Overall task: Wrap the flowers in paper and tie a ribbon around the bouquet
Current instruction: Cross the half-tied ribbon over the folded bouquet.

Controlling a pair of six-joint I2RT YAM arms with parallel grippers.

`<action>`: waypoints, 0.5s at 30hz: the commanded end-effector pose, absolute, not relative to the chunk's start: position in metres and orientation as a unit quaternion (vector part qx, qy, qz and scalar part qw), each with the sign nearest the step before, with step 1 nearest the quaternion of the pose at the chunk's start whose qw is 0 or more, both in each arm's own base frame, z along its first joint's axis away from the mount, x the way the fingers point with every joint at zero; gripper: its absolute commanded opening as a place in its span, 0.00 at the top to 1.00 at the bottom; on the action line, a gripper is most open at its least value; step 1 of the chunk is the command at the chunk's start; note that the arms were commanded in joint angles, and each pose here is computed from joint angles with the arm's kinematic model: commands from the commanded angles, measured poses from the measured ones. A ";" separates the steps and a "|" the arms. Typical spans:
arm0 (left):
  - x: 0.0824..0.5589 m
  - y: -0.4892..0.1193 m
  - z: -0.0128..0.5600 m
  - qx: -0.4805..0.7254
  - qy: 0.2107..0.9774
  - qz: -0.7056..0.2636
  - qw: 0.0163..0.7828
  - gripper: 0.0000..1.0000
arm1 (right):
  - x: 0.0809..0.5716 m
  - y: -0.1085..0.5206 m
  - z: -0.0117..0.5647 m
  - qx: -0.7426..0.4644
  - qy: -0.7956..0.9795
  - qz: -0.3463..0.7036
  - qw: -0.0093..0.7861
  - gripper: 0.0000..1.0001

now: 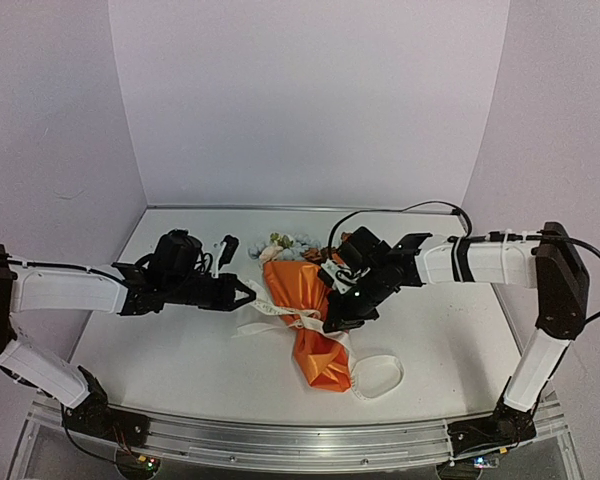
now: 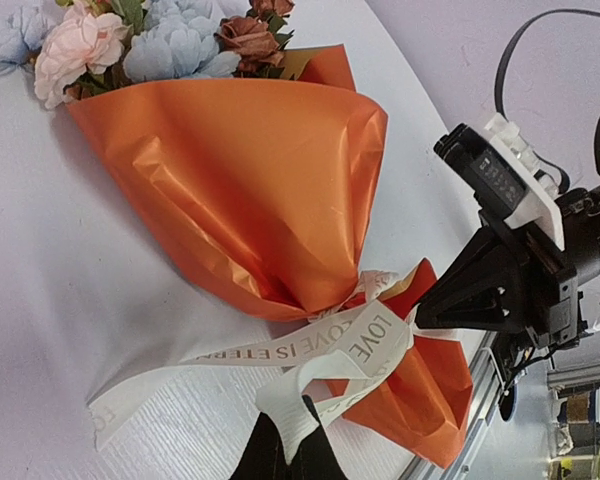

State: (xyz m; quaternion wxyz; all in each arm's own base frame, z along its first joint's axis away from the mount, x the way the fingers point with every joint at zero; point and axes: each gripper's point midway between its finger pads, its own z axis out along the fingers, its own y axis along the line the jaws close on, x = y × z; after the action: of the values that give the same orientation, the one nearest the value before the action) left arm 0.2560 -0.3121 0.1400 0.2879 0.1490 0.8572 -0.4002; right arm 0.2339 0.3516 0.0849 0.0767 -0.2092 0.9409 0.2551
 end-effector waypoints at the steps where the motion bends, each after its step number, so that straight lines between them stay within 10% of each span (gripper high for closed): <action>1: 0.254 -0.320 0.164 0.165 0.830 -0.436 0.305 1.00 | 0.247 0.361 0.092 -0.179 0.947 0.253 0.088 1.00; 10: 0.236 -0.335 0.173 0.212 0.809 -0.478 0.268 1.00 | 0.249 0.364 0.087 -0.150 0.951 0.257 0.089 1.00; 15: 0.228 -0.303 0.145 0.138 0.847 -0.443 0.259 0.76 | 0.245 0.365 0.090 -0.162 0.949 0.251 0.100 1.00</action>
State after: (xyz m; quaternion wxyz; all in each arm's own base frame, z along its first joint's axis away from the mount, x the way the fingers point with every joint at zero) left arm 0.2339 -0.3237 0.1484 0.2527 0.1861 0.8358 -0.4505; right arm 0.2438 0.3600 0.0825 0.0767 -0.1577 0.9513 0.2533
